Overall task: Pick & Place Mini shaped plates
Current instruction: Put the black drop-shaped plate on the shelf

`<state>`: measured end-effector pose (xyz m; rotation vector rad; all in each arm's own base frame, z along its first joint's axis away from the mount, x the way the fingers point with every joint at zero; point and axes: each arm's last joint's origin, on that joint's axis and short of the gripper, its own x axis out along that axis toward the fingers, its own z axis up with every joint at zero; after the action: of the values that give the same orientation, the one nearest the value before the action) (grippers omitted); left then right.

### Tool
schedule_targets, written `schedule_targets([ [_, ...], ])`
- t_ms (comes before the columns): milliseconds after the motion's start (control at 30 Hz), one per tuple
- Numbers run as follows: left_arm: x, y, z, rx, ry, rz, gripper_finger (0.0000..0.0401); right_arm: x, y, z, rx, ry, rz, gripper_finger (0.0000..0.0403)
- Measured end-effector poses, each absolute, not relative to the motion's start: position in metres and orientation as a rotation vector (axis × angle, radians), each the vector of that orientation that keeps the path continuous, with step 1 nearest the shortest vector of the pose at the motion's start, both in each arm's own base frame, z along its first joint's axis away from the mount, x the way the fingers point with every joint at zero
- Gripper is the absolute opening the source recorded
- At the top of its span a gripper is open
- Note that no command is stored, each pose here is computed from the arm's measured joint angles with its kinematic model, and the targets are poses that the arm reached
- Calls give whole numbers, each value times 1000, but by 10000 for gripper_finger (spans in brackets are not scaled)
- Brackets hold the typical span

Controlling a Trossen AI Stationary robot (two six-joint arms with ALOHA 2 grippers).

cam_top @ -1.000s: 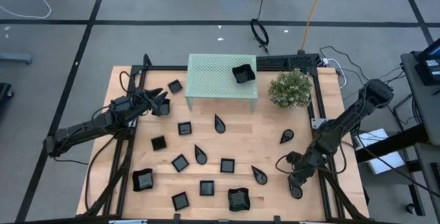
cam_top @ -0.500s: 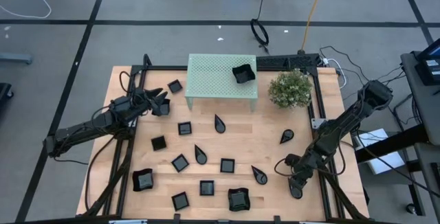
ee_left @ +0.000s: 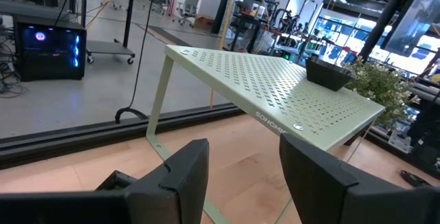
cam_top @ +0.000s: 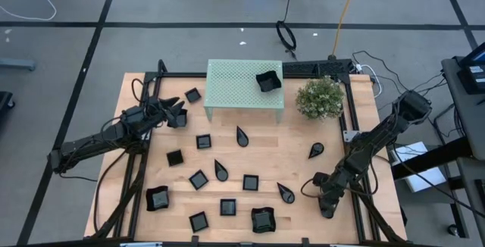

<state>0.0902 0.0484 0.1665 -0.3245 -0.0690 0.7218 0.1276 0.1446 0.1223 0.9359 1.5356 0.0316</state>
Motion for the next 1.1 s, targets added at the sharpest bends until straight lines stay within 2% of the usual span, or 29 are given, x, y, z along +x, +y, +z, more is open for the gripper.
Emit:
schedule_targets([
  [67,90,48,167,-324,-68,722,182,128,145,123,929,1527,45,6],
  [533,90,48,167,-325,-69,722,182,125,138,144,935,1440,154,1],
  [633,90,48,167,-325,-69,722,182,125,128,150,935,1396,130,1],
  [833,90,48,167,-324,-69,722,182,137,96,159,879,1214,56,0],
  [1100,90,48,167,-324,-68,722,182,159,46,164,667,964,-66,0],
])
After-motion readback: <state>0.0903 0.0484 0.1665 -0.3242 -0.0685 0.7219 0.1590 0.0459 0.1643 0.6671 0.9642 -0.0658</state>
